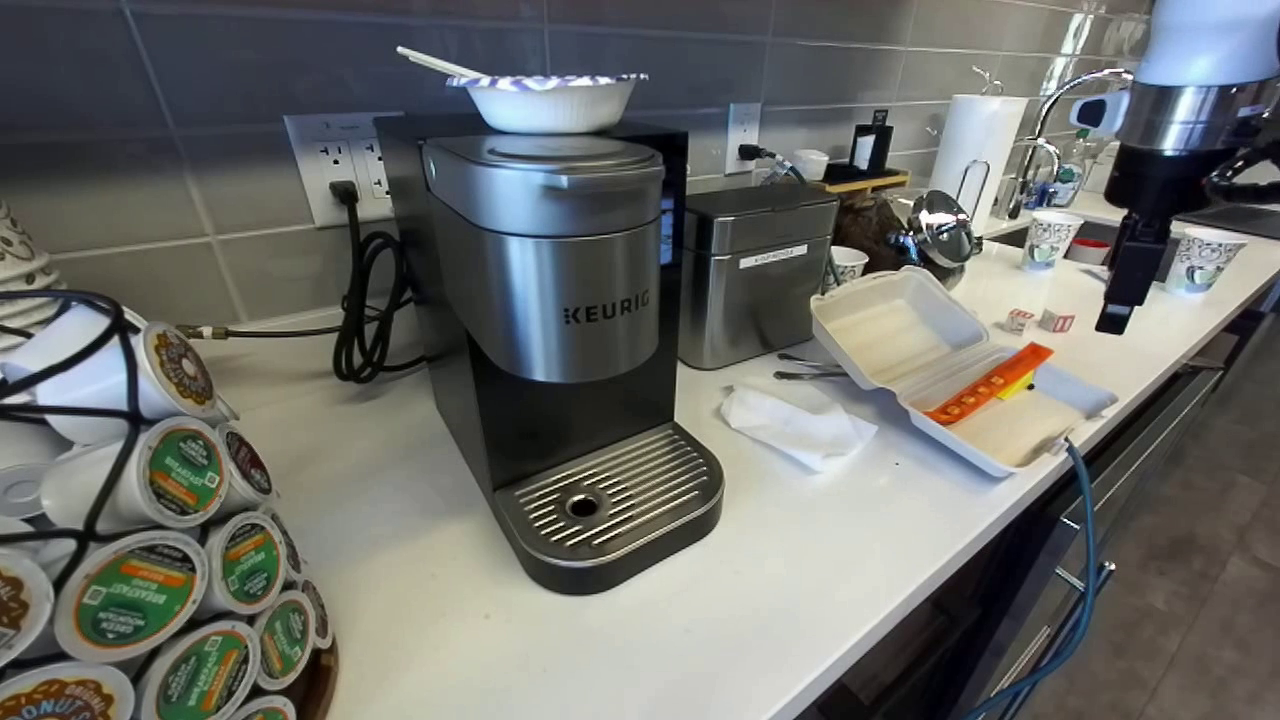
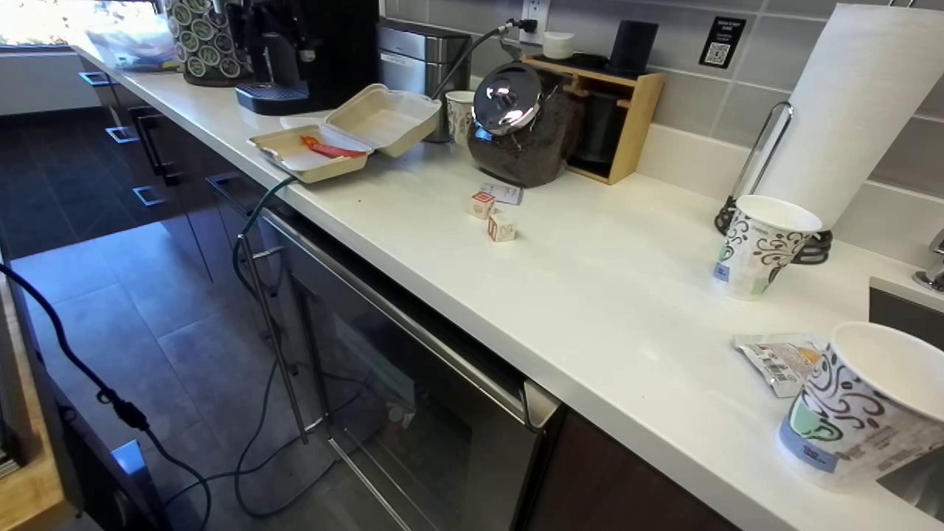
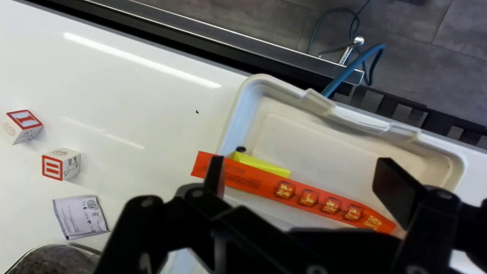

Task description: Put the orange item on the bin

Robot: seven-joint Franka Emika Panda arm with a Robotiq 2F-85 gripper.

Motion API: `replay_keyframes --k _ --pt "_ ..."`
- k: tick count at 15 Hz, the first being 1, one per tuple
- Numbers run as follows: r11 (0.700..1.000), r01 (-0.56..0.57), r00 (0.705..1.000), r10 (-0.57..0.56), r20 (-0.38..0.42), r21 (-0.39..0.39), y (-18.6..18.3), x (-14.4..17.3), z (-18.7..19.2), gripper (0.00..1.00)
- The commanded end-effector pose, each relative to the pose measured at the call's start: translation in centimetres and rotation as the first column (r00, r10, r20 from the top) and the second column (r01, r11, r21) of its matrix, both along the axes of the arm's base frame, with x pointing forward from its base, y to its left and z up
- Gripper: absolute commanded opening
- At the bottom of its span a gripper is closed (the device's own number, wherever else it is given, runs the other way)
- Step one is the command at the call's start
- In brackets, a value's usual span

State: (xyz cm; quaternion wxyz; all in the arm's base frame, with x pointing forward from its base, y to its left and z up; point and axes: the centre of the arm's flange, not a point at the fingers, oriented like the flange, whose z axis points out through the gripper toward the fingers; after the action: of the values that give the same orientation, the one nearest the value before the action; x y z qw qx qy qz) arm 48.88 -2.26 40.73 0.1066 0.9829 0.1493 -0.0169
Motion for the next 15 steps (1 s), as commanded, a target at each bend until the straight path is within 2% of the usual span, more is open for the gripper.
replay_keyframes --k 1,2,5,7,11,15 --pt "1.000 0.000 1.000 0.000 0.002 0.000 0.0 0.3 0.1 1.00" --pt "0.989 -0.140 0.990 0.140 0.004 -0.055 0.3 0.6 0.3 1.00" --pt "0.957 -0.290 0.957 0.290 0.000 -0.026 2.1 1.7 -2.0 1.00" --pt "0.920 -0.392 0.920 0.392 0.021 -0.016 3.2 2.0 -3.5 1.00" --pt "0.817 -0.576 0.817 0.574 0.054 0.027 3.7 2.3 -7.4 1.00" --pt "0.685 -0.722 0.691 0.721 0.049 0.097 2.8 2.2 -9.9 1.00"
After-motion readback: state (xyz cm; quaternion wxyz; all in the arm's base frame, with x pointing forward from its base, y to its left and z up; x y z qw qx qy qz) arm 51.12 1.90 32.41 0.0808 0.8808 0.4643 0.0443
